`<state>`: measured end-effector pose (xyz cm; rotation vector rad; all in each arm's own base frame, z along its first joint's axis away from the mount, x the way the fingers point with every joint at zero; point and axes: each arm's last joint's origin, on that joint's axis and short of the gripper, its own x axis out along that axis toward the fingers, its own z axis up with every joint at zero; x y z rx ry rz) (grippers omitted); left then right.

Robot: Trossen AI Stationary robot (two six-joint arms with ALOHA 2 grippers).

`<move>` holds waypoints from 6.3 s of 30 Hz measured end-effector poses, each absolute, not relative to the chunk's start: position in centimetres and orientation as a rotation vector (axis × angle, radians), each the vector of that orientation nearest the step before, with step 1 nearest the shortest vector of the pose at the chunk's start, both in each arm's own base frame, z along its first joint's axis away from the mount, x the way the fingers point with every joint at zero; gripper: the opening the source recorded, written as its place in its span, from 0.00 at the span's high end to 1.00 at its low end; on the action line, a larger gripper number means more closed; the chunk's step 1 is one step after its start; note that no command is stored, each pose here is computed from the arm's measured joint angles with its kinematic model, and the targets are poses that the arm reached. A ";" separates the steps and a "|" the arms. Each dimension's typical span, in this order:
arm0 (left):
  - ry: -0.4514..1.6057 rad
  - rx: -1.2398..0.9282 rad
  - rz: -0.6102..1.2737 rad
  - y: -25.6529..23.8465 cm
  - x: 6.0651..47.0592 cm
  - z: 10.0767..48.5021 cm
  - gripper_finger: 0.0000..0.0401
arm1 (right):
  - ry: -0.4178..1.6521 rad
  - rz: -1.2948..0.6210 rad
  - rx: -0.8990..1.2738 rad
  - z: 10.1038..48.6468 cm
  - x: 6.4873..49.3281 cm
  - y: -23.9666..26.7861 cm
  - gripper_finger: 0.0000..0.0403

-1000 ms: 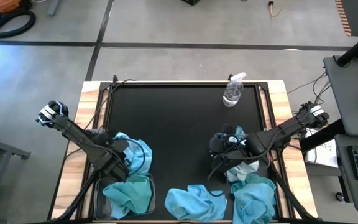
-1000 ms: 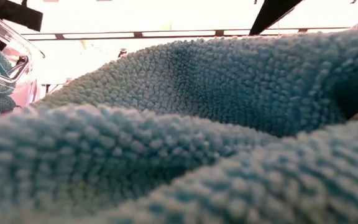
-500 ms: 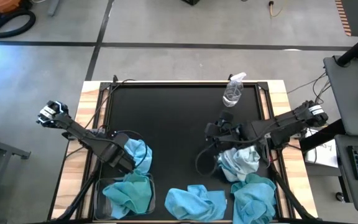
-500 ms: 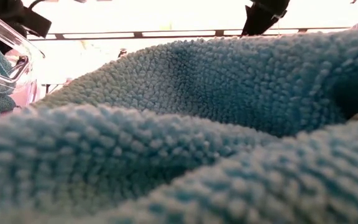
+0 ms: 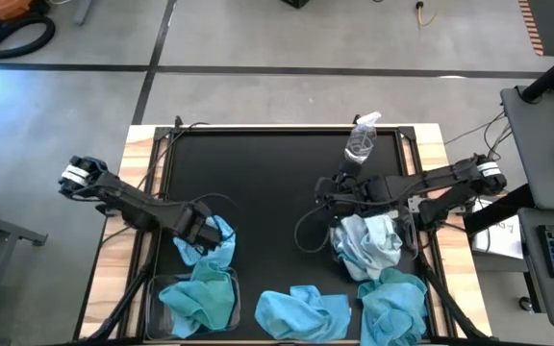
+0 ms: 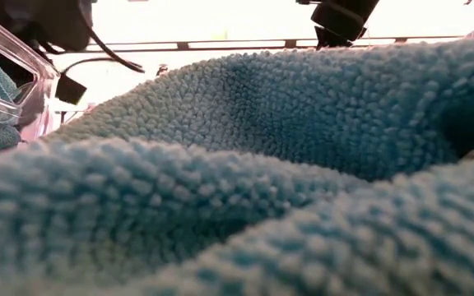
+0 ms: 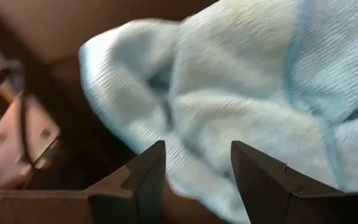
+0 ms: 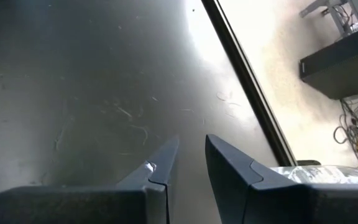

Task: Sort microfiber towel by color & place in baskets
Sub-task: Put the blue microfiber towel into the left transparent bin

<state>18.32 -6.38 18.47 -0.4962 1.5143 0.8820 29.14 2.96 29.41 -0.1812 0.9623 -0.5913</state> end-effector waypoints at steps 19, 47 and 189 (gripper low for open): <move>1.480 -0.517 0.609 -1.9 19.6 14.6 0.59 | 0.970 -0.606 -0.180 29.4 29.2 2.2 0.82; 1.351 -0.392 0.447 -1.8 23.3 19.9 1.00 | 0.980 -0.591 -0.210 29.4 29.2 2.2 0.82; 0.856 -0.184 0.422 -24.7 18.9 34.3 0.64 | 1.097 -0.358 0.274 28.8 28.9 3.8 0.82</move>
